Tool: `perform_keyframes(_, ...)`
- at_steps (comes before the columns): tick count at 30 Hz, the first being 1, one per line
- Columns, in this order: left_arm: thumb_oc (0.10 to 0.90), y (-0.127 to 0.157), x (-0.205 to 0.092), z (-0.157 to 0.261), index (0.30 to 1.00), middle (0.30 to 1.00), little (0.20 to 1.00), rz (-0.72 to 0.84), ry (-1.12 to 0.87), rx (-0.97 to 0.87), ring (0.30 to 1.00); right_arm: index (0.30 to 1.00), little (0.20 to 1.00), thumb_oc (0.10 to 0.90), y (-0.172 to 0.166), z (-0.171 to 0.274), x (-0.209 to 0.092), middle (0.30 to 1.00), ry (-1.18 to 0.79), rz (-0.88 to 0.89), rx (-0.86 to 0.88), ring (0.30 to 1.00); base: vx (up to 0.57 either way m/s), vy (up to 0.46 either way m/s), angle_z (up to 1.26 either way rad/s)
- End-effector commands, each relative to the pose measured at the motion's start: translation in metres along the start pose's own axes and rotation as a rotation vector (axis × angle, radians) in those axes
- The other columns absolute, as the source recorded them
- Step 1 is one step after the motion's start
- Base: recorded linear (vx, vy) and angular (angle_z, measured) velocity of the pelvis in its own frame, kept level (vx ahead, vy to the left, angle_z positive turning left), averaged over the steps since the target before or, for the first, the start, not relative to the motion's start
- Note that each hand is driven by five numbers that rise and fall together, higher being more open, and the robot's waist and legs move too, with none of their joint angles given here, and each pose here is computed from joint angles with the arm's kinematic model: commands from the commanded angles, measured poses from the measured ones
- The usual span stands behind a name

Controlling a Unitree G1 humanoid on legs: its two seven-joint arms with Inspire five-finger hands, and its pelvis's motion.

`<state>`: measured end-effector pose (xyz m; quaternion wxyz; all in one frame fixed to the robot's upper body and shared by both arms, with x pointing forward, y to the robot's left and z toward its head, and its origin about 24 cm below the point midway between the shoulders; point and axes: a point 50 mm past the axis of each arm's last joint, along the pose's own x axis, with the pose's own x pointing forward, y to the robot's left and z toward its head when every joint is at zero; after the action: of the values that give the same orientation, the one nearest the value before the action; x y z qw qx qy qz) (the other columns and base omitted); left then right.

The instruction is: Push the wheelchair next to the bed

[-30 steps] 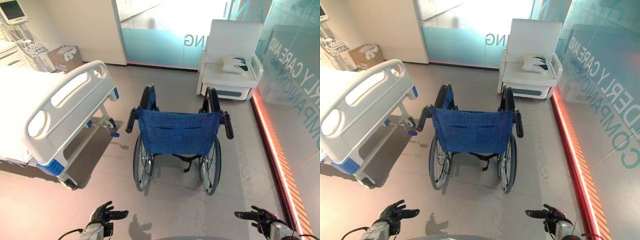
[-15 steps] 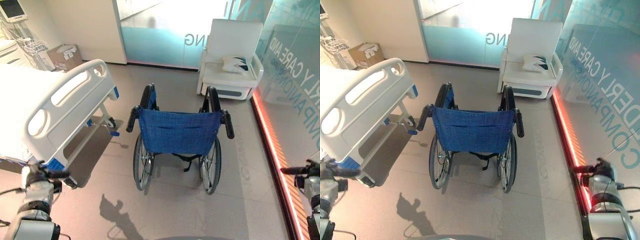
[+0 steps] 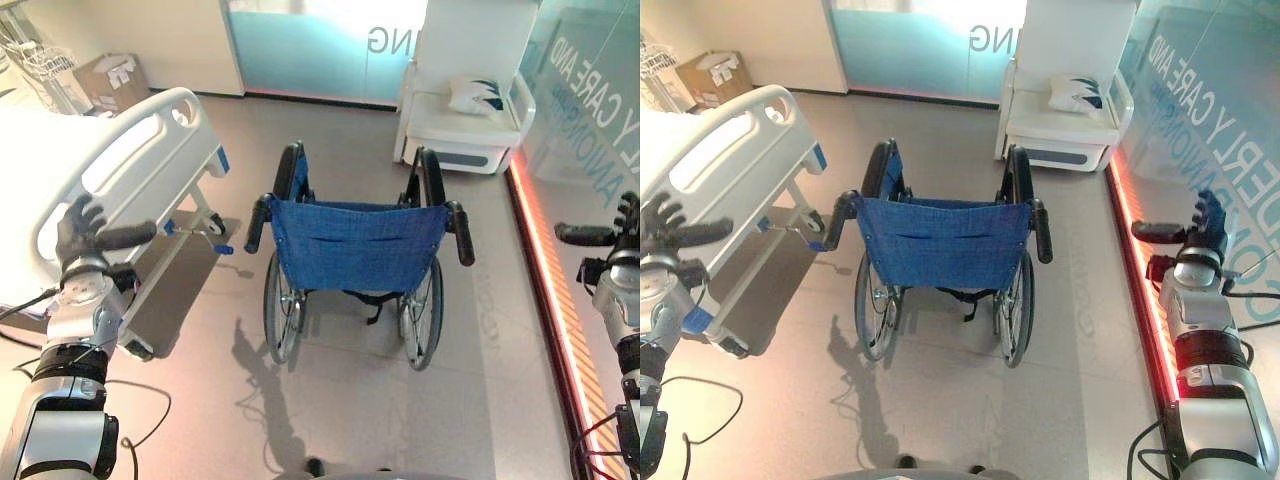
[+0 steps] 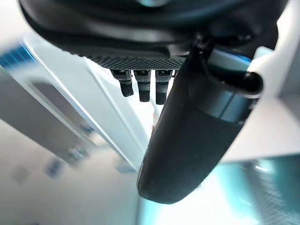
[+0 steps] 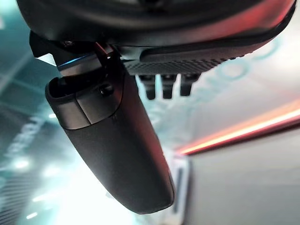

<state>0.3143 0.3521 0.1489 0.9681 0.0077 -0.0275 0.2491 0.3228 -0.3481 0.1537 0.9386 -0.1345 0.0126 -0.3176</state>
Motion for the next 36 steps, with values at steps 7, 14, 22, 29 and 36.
perform_keyframes(7,0.8,-0.063,-0.014,0.076,0.9,0.9,0.9,-0.449,-0.364,-0.231,0.9,0.9,0.9,0.8,0.031,0.1,-0.021,0.9,-0.442,0.213,0.254,0.9,0.0,0.0,0.0)
perform_keyframes(14,0.8,-0.08,-0.023,0.078,0.9,0.9,0.9,-0.537,-0.389,-0.271,0.9,0.9,0.9,0.8,0.066,0.098,-0.042,0.9,-0.396,0.42,0.44,0.9,0.0,-0.002,-0.01)
perform_keyframes(22,0.8,-0.097,-0.023,0.073,0.9,0.9,0.9,-0.54,-0.375,-0.275,0.9,0.9,0.9,0.8,0.093,0.09,-0.044,0.9,-0.288,0.444,0.459,0.9,0.0,0.0,0.0)
perform_keyframes(29,0.8,-0.113,-0.025,0.071,0.9,0.9,0.9,-0.525,-0.374,-0.256,0.9,0.9,0.9,0.8,0.108,0.075,-0.037,0.9,-0.153,0.396,0.461,0.9,0.0,0.0,0.0)
perform_keyframes(36,0.8,-0.122,-0.023,0.071,0.9,0.9,0.9,-0.521,-0.358,-0.235,0.9,0.9,0.9,0.8,0.114,0.067,-0.033,0.9,-0.112,0.324,0.385,0.9,0.0,0.0,0.0)
